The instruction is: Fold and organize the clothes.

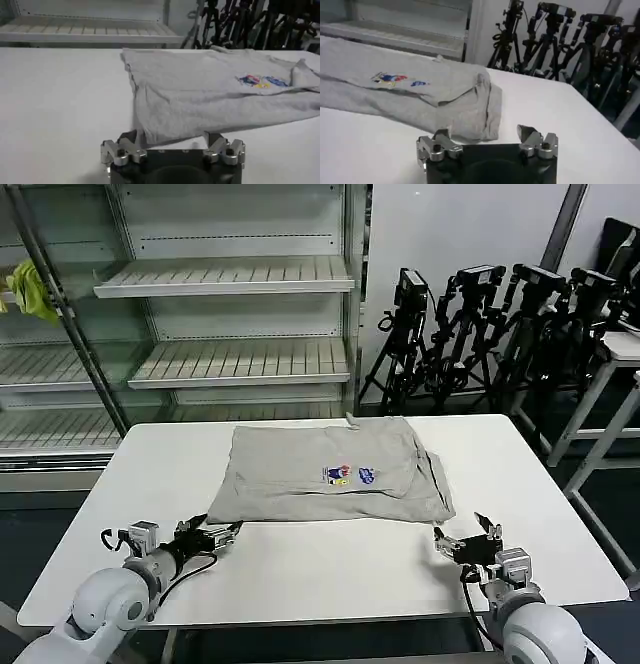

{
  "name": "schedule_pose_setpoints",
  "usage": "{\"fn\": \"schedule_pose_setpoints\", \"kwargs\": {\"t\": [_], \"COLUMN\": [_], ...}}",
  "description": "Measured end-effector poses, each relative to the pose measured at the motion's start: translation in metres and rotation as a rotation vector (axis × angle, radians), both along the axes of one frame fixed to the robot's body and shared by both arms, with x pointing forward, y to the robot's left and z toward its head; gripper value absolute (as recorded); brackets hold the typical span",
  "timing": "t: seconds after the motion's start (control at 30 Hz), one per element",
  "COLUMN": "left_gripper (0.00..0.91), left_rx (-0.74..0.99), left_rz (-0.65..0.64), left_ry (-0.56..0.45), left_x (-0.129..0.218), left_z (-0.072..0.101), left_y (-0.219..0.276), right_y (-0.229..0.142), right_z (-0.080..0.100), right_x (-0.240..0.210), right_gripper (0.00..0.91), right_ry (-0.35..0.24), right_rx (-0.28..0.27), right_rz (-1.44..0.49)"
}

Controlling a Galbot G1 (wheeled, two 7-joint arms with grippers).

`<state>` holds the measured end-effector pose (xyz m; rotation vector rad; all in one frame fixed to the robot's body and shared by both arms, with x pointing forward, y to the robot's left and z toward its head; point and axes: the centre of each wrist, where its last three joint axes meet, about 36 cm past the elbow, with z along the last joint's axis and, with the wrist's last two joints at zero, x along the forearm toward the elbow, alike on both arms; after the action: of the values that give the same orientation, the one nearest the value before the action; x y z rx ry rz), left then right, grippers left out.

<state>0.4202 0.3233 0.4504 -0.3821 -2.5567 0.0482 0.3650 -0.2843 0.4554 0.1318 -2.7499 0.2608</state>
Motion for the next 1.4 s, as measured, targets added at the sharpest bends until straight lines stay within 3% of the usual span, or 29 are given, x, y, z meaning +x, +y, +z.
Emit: {"fn": "schedule_pose_setpoints", "kwargs": {"t": [0.37,0.43,0.5,0.53,0.57,0.63,0.67,0.77,0.8,0.9,0.97,1.4], "left_gripper": [0.907,0.907,0.796,0.685,0.504,0.413,0.343,0.212,0.181,0.131,0.071,0.020], "left_rx": [0.014,0.016,0.017,0.017,0.018,0.018,0.017,0.019,0.020,0.020,0.021,0.028], "left_rz": [0.001,0.000,-0.003,-0.005,-0.006,-0.009,-0.012,-0.015,-0.016,-0.019,-0.020,-0.031], "left_ry": [0.000,-0.001,-0.002,-0.002,-0.003,-0.004,-0.006,-0.009,-0.010,-0.011,-0.012,-0.021], "left_x": [0.003,0.002,0.002,0.001,0.001,0.000,0.000,-0.001,-0.002,-0.003,-0.003,-0.004], "left_z": [-0.004,-0.004,-0.004,-0.004,-0.004,-0.004,-0.004,-0.005,-0.005,-0.005,-0.005,-0.008], "left_y": [0.004,0.004,0.004,0.004,0.004,0.003,0.003,0.003,0.003,0.003,0.003,0.004], "right_y": [0.006,0.007,0.007,0.007,0.006,0.006,0.006,0.006,0.006,0.006,0.005,0.003], "right_z": [-0.019,-0.023,-0.026,-0.027,-0.028,-0.030,-0.030,-0.032,-0.033,-0.035,-0.036,-0.038], "right_x": [0.021,0.023,0.025,0.025,0.026,0.027,0.027,0.027,0.027,0.027,0.026,0.022], "right_gripper": [0.907,0.836,0.736,0.675,0.605,0.514,0.403,0.222,0.111,0.000,0.000,0.000], "right_ry": [-0.007,-0.007,-0.006,-0.006,-0.007,-0.009,-0.010,-0.014,-0.015,-0.018,-0.019,-0.025], "right_rx": [0.017,0.018,0.017,0.016,0.015,0.015,0.015,0.017,0.017,0.018,0.018,0.023], "right_rz": [-0.002,0.001,0.004,0.006,0.007,0.009,0.011,0.016,0.018,0.025,0.028,0.040]}}
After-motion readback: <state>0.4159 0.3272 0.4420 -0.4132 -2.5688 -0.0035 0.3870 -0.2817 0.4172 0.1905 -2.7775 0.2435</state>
